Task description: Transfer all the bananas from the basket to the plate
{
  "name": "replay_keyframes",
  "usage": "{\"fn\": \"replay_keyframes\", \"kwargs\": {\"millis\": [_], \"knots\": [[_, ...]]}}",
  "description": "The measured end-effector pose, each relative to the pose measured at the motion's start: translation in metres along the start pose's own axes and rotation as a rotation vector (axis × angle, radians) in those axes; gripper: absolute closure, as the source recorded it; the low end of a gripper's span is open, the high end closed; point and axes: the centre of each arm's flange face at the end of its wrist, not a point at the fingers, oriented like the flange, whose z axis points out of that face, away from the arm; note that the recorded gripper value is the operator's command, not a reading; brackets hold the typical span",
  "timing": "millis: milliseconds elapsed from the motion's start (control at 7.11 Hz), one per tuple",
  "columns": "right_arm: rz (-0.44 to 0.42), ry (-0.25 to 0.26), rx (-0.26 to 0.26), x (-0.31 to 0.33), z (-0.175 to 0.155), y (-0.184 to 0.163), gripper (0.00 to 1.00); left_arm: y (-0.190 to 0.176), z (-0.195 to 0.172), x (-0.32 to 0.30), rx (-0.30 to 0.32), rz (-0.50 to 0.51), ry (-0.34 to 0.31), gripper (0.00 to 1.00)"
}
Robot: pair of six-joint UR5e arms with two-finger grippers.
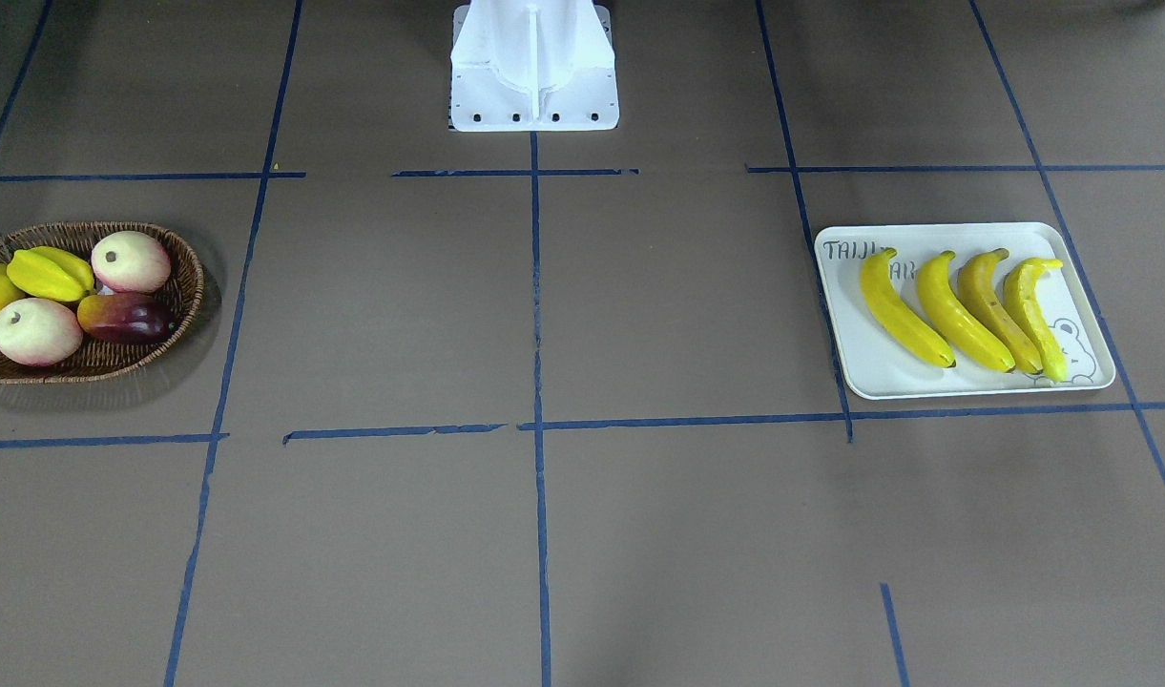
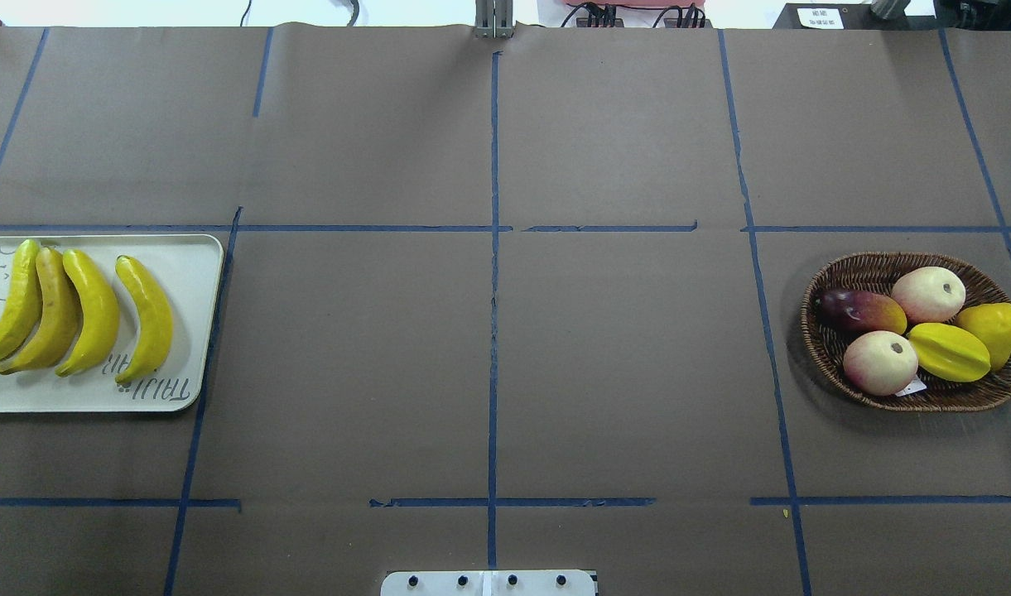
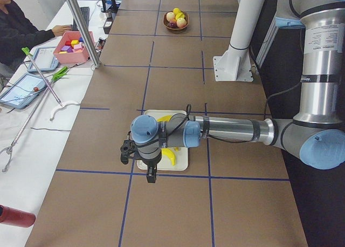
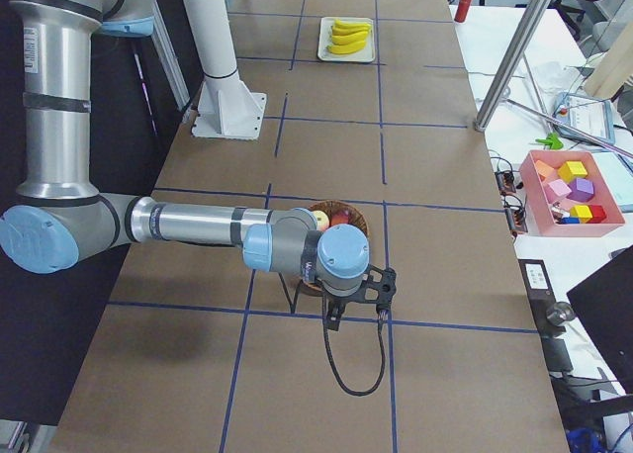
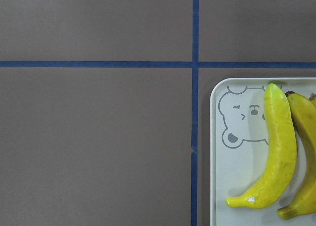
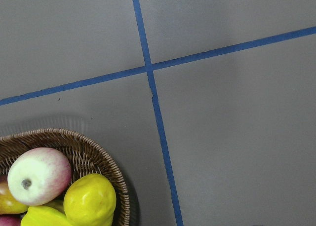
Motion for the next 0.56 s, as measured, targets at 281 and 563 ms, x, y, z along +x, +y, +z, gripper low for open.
{"fn": "replay_keyframes", "kwargs": {"millis": [281, 563], "knots": [[-0.003, 0.0, 0.004, -0.0001, -0.0009, -0.0004, 0.0, -0.0006, -0.0005, 0.0005, 0.001, 0.0, 0.0, 0.0], [-0.006, 0.0, 0.006, -0.0009, -0.0018, -0.0012, 0.0, -0.0009, -0.0003, 0.001, 0.001, 0.001, 0.001, 0.0]]}}
